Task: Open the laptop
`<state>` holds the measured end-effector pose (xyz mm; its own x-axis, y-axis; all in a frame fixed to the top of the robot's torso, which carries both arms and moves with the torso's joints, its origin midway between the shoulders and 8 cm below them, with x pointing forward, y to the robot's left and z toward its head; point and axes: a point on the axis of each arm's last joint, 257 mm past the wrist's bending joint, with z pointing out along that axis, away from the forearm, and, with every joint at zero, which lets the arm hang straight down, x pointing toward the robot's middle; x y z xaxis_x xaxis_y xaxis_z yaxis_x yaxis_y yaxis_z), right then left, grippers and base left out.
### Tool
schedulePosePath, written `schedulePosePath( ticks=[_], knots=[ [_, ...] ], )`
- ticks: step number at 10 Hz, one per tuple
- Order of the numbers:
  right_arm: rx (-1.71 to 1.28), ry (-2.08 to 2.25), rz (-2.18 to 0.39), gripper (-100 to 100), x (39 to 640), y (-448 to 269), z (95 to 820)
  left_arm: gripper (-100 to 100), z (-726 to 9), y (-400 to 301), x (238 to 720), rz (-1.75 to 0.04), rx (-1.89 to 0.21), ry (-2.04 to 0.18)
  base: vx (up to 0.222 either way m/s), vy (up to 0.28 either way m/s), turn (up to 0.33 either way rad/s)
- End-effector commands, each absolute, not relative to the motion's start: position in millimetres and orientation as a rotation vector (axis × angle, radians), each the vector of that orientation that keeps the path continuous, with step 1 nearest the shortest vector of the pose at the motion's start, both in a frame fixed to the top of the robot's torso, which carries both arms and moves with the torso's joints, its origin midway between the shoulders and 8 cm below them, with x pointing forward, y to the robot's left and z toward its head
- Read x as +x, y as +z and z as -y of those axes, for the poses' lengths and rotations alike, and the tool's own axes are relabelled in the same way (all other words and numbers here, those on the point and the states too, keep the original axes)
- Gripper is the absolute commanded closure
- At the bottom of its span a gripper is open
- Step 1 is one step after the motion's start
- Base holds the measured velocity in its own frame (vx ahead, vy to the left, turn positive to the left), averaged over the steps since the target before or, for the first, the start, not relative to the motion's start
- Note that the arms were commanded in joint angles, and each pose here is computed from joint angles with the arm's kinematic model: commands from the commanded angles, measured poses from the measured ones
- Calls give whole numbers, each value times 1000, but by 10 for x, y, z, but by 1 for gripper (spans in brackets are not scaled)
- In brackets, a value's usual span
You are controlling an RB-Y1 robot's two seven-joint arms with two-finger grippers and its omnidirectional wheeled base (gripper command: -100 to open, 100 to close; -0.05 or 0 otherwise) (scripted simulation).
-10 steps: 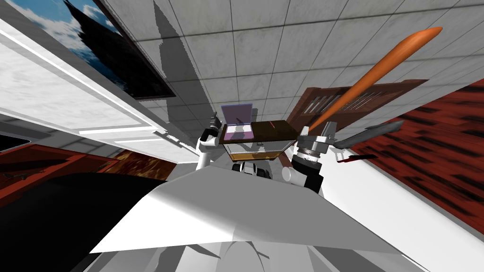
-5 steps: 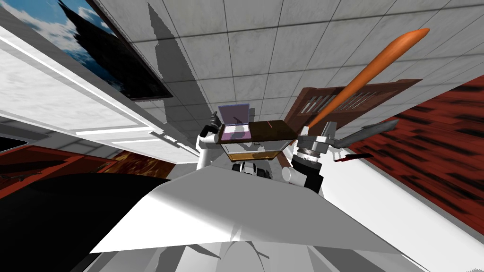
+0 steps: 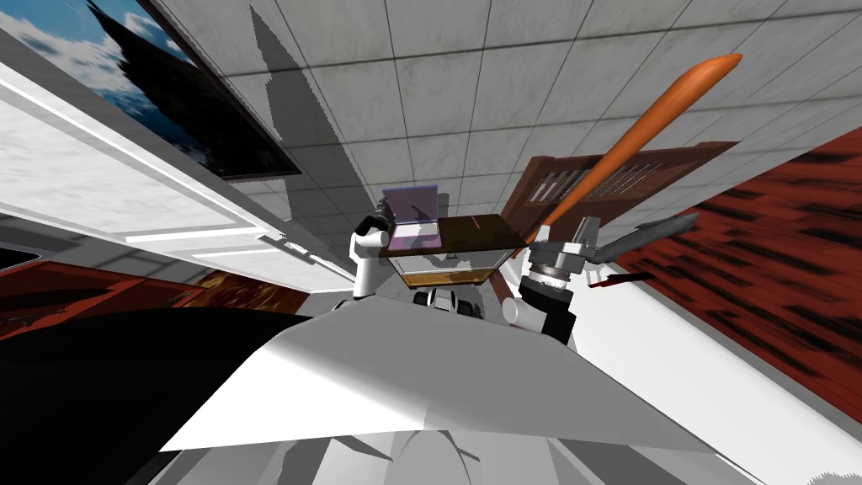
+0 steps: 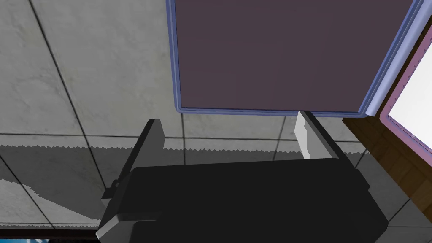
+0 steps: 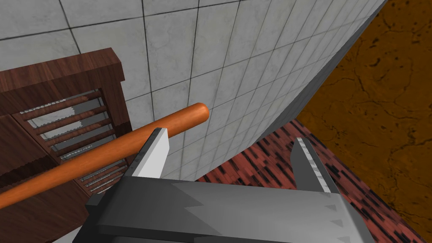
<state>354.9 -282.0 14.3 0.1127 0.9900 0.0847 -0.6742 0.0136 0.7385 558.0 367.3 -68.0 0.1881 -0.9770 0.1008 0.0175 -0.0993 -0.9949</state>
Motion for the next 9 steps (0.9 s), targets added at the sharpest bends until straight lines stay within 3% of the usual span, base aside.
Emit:
schedulePosePath(
  ticks=[1,9],
  knots=[
    [739,1400,-543,0,3549,143,2820,-100,-3703,-680,5662,-1033,-1397,-1121,11,-32,7],
    [739,1400,-543,0,3549,143,2820,-100,-3745,-631,5931,-1117,-1506,-1045,17,-65,3]
  ],
)
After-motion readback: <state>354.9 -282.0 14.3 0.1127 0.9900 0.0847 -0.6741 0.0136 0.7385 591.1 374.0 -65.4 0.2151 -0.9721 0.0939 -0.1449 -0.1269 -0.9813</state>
